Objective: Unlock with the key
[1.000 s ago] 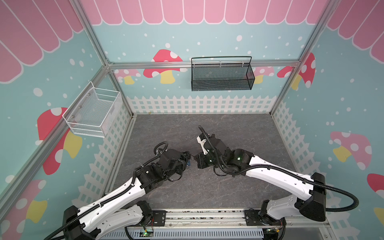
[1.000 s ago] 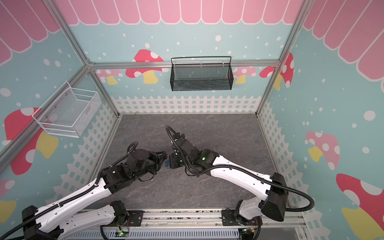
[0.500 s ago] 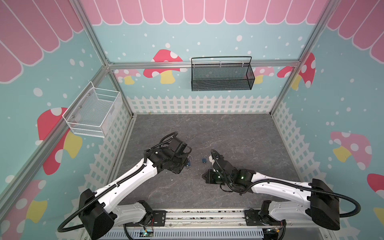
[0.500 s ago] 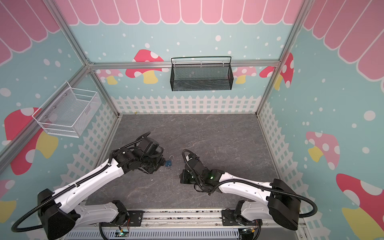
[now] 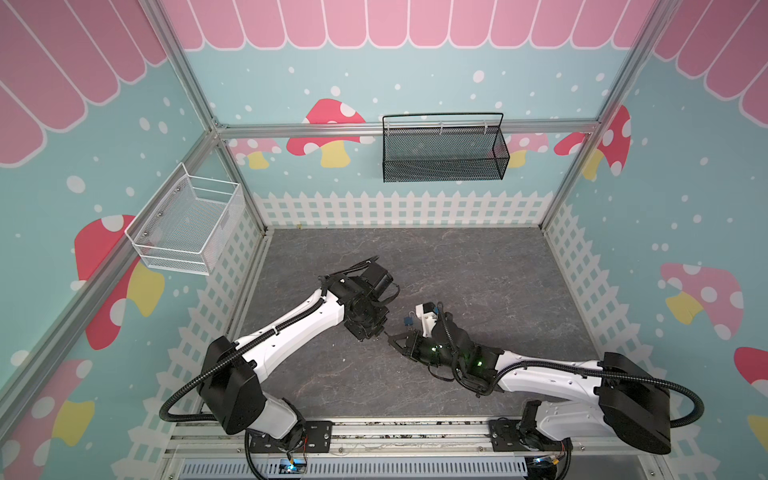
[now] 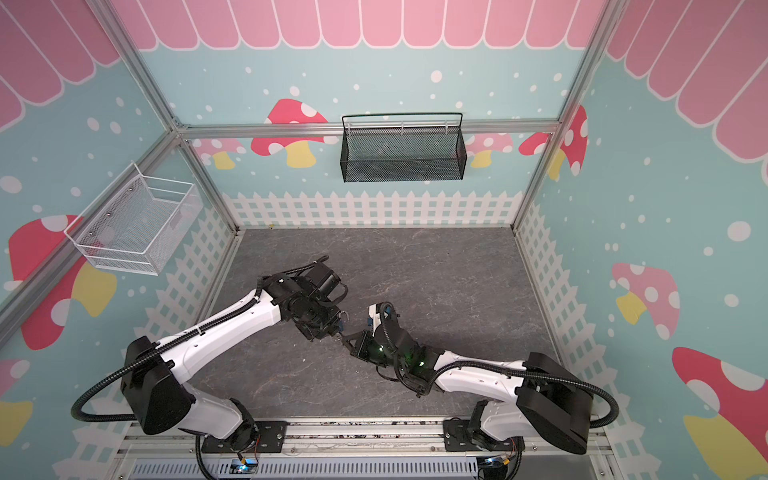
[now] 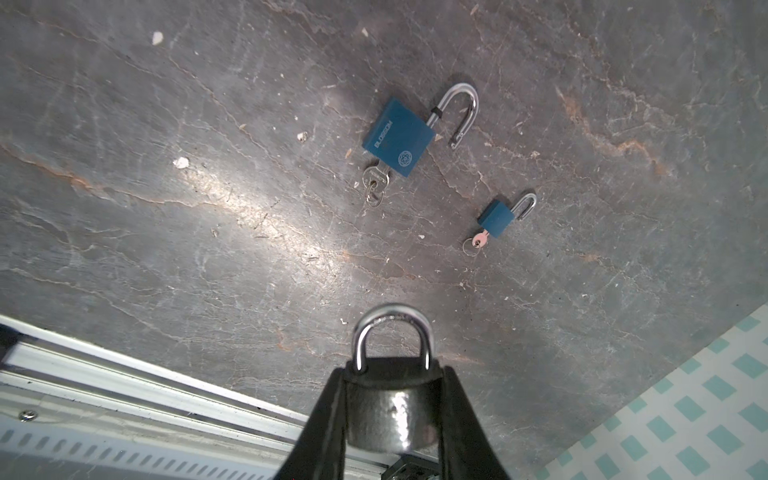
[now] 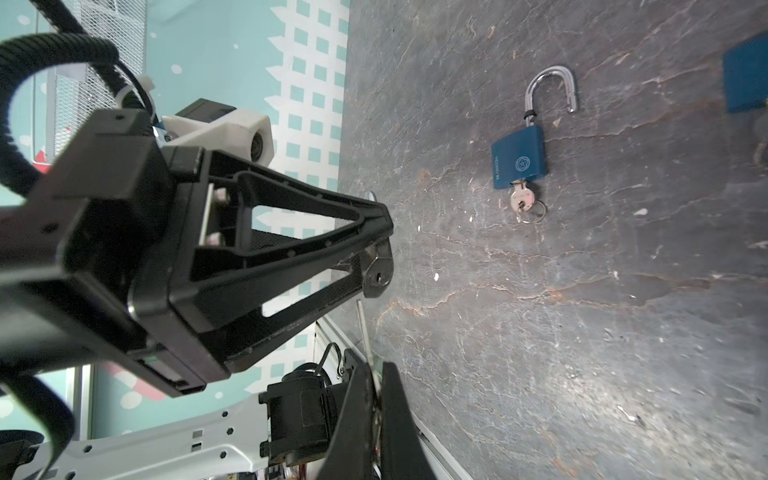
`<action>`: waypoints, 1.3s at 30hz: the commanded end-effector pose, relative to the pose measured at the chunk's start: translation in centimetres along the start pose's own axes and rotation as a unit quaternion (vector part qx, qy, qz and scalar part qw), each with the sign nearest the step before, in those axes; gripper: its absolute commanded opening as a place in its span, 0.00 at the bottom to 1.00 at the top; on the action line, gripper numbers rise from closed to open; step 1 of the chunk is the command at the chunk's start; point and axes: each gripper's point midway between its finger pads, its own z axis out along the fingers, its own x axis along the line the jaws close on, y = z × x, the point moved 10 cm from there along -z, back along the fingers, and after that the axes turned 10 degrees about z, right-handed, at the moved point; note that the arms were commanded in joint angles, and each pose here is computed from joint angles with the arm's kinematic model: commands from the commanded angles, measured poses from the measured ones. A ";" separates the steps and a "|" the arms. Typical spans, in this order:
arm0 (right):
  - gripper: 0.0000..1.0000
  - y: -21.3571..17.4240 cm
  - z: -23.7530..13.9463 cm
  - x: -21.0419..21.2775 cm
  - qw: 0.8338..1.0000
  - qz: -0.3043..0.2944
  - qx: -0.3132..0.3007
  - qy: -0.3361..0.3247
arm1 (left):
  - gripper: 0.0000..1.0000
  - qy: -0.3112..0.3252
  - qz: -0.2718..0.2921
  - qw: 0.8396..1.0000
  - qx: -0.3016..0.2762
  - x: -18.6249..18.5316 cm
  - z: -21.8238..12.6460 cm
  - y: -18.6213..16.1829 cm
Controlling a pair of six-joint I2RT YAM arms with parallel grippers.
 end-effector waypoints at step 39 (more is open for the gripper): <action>0.00 -0.2 0.5 1.3 0.998 0.040 -0.035 0.031 | 0.00 0.033 0.029 0.998 -0.035 -1.1 -1.2 -0.6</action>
